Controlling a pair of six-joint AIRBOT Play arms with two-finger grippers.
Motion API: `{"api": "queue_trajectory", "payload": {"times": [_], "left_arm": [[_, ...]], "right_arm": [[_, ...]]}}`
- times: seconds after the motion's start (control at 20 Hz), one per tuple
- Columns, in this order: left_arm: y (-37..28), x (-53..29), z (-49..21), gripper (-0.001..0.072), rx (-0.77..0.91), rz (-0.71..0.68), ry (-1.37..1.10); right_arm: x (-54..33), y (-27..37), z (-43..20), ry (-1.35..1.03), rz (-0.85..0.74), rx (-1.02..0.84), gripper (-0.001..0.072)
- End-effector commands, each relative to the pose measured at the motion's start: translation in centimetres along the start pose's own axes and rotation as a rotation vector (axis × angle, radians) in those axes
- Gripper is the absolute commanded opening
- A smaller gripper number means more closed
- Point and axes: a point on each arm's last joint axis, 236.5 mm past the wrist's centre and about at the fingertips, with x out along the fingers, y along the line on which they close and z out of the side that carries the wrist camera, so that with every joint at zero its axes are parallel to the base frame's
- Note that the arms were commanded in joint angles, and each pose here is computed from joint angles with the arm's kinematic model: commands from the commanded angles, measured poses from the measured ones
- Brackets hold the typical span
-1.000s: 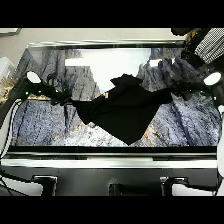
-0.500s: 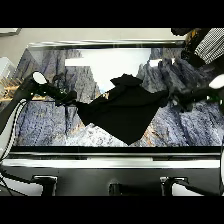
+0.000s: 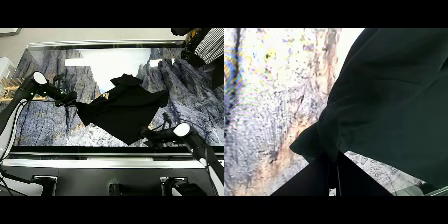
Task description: Fold the clothes and pants, and hang the long-sleeved shirts on hangers.
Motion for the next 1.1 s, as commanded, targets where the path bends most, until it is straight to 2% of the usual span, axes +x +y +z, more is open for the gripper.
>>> {"api": "queue_trajectory", "payload": {"times": [0.0, 0.05, 0.2, 0.4, 0.55, 0.7, 0.9, 1.05], "left_arm": [[0.0, 0.0, -0.2, 0.0017, 0.000, 0.001, 0.007], [0.0, 0.1, -0.1, 0.0016, 0.000, 0.001, 0.006], [0.1, 0.0, 0.0, 0.0016, 0.000, 0.001, 0.003], [0.0, -0.1, -0.1, 0.0015, 0.014, 0.000, 0.002], [-1.7, -3.2, 0.6, 0.0014, 0.059, -0.062, -0.074], [-4.9, -13.0, 1.7, 0.0014, 0.123, -0.144, -0.303], [-9.3, -32.7, -2.0, 0.0014, 0.195, -0.170, -0.816], [-12.1, -45.4, -9.2, 0.0014, 0.229, -0.187, -1.242]], "right_arm": [[2.7, 0.3, 0.3, -0.075, 0.005, 0.058, 0.0575], [3.4, 0.0, 0.2, -0.064, -0.010, 0.080, 0.0564], [4.6, -0.8, 0.4, -0.055, -0.031, 0.115, 0.0367], [3.5, 1.8, 2.4, -0.110, 0.019, 0.060, 0.0026], [-0.7, 8.1, 4.5, -0.171, 0.109, -0.089, 0.0026], [-11.4, 17.1, 4.9, -0.316, 0.214, -0.362, 0.0025], [-32.0, 26.0, -0.9, -0.667, 0.426, -0.668, 0.0026], [-44.9, 26.6, -6.3, -0.976, 0.516, -0.792, 0.0026]]}}
